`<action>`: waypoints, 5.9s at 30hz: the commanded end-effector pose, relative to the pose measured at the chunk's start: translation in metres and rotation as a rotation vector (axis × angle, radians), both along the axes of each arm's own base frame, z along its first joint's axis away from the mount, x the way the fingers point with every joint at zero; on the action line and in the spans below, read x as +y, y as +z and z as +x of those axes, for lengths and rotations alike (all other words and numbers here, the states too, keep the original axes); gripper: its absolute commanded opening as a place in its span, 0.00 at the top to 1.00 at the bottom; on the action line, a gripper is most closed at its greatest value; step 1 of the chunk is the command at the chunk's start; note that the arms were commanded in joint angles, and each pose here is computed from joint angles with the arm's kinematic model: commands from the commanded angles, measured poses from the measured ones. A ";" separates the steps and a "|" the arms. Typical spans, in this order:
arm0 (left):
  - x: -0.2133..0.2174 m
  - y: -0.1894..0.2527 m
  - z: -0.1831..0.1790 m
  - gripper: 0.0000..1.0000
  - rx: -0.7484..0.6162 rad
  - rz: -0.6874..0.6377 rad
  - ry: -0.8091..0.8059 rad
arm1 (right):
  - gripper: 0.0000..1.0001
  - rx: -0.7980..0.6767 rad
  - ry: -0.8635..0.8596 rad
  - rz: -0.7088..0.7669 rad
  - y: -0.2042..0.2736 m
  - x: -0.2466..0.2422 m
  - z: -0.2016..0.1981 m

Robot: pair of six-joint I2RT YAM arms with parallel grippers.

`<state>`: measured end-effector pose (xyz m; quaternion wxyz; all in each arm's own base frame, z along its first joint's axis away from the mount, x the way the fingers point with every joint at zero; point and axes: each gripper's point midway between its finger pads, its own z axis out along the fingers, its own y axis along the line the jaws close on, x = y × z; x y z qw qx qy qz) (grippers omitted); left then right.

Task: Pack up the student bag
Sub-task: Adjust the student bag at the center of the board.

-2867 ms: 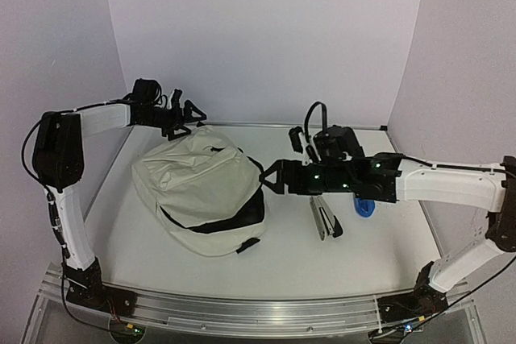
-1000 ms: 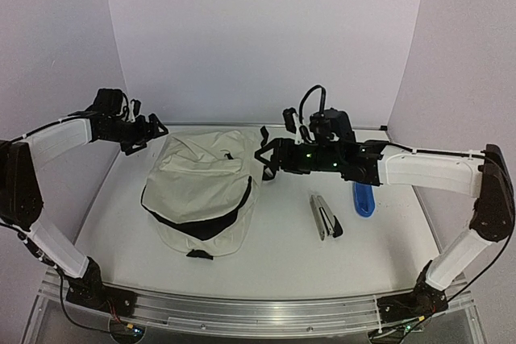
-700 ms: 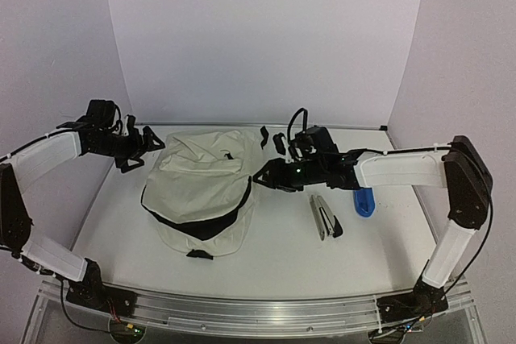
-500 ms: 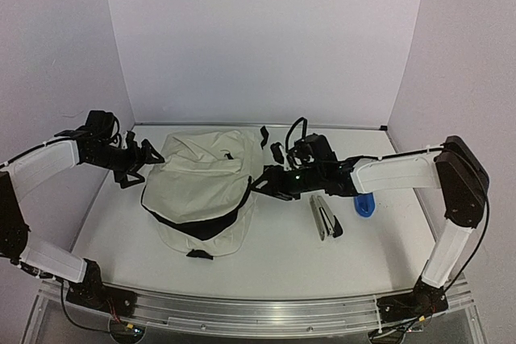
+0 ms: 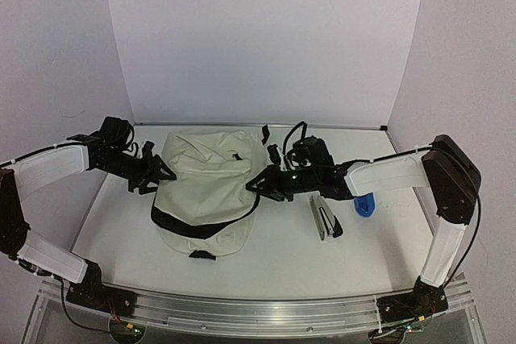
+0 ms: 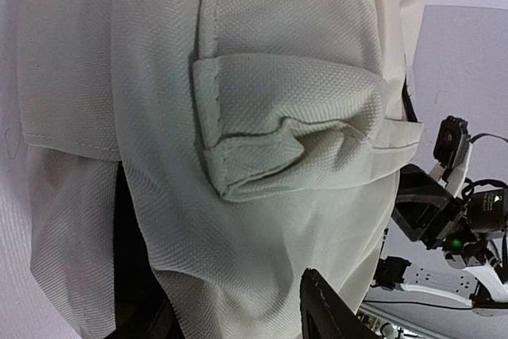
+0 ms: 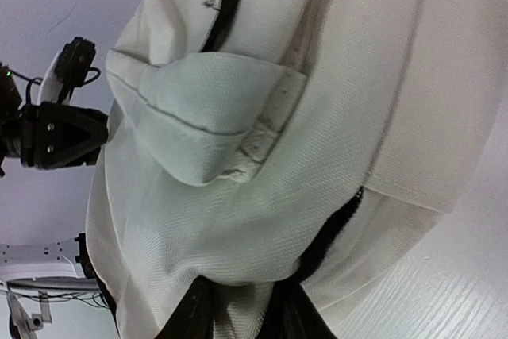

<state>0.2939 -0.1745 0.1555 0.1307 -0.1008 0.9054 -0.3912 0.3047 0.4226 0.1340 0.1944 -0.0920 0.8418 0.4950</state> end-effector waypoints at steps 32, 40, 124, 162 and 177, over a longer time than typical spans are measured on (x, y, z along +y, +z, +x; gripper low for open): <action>-0.037 0.020 0.058 0.03 -0.170 0.023 0.006 | 0.37 -0.279 -0.335 -0.141 0.082 -0.139 0.126; -0.054 -0.004 0.069 0.04 -0.117 -0.047 -0.026 | 0.37 -0.171 -0.353 -0.211 0.031 -0.150 0.113; -0.090 0.113 -0.003 1.00 -0.770 0.494 -0.118 | 0.24 -0.500 -0.127 -0.262 0.067 0.012 0.039; -0.134 0.079 -0.011 1.00 -0.725 0.343 -0.401 | 1.00 -0.374 -0.284 -0.478 -0.019 -0.059 -0.007; -0.161 0.080 -0.022 1.00 -0.685 0.192 -0.483 | 0.43 -0.243 -0.320 -0.111 0.077 -0.016 -0.008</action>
